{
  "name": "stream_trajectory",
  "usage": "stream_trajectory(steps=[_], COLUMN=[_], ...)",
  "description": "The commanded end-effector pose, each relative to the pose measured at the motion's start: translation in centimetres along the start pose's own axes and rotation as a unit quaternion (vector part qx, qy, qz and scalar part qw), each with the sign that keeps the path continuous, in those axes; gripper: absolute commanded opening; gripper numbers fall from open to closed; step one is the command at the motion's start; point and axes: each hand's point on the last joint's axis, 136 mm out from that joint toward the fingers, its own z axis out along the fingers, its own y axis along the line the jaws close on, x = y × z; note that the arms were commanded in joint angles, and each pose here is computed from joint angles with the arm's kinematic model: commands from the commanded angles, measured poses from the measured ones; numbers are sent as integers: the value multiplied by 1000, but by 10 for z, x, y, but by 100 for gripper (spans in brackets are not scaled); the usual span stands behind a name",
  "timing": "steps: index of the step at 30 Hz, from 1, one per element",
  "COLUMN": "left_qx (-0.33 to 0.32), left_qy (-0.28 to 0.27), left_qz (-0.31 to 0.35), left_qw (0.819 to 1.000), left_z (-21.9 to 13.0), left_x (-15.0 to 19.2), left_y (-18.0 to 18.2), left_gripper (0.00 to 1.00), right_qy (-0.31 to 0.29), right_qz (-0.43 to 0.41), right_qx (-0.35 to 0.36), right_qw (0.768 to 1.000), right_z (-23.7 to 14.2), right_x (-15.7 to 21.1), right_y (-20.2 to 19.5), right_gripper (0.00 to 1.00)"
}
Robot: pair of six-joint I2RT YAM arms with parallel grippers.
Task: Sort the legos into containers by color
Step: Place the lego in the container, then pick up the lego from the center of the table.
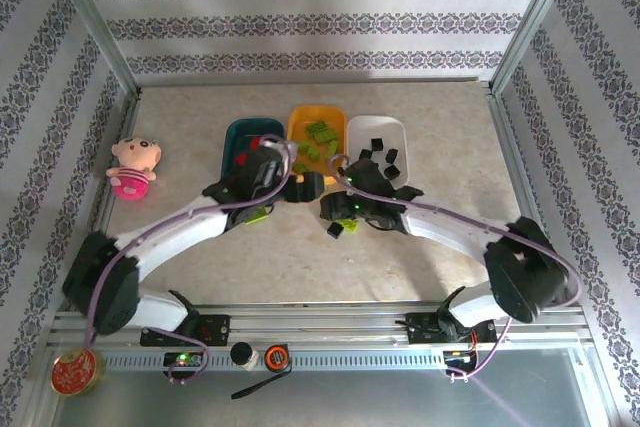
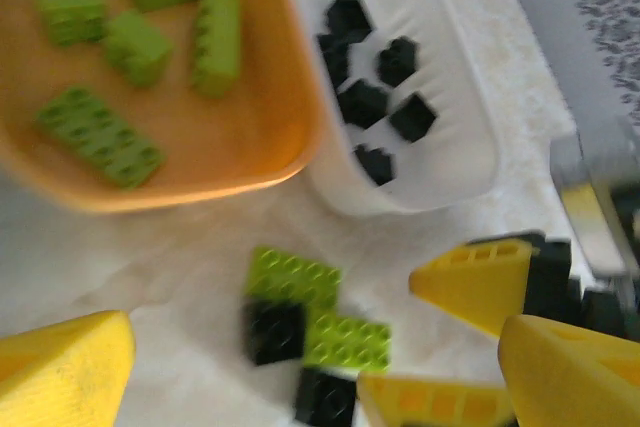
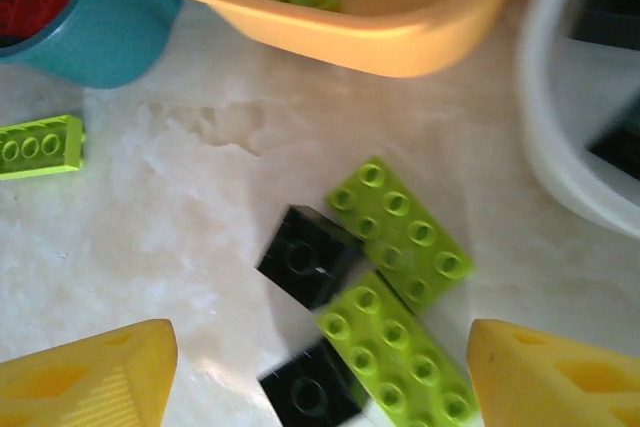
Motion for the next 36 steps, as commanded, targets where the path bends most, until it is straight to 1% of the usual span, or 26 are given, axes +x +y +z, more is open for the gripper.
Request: stream_trajectory(steps=[1, 3, 6, 10, 17, 22, 25, 31, 36], left_qx=[-64, -88, -119, -130, -128, -129, -127, -128, -126], left_qy=[-48, -54, -66, -77, -68, -63, -64, -62, -61], left_qz=[-12, -18, -23, -27, -37, -38, -38, -36, -34], left_qw=[997, 994, 990, 988, 989, 989, 989, 989, 990], left_z=[-35, -49, -66, -78, -73, -70, -69, -69, -68], left_x=[-1, 10, 25, 35, 47, 48, 48, 47, 45], left_y=[34, 50, 70, 82, 88, 88, 87, 87, 85], left_gripper=[97, 100, 100, 100, 100, 100, 100, 100, 100], right_qy=[7, 16, 27, 36, 58, 72, 81, 79, 37], right_qz=[-10, -8, -5, -3, -4, -13, -21, -31, -41], right_qx=[21, 40, 75, 107, 135, 145, 156, 156, 112], right_qw=[1000, 999, 997, 994, 989, 987, 984, 984, 992], right_z=[17, 27, 38, 48, 60, 65, 68, 69, 53], right_x=[-8, -7, -4, 1, 13, 23, 27, 26, 7], right_y=[5, 4, -2, -7, -7, -4, -5, -1, 17], right_gripper=[74, 73, 70, 66, 61, 56, 52, 39, 33])
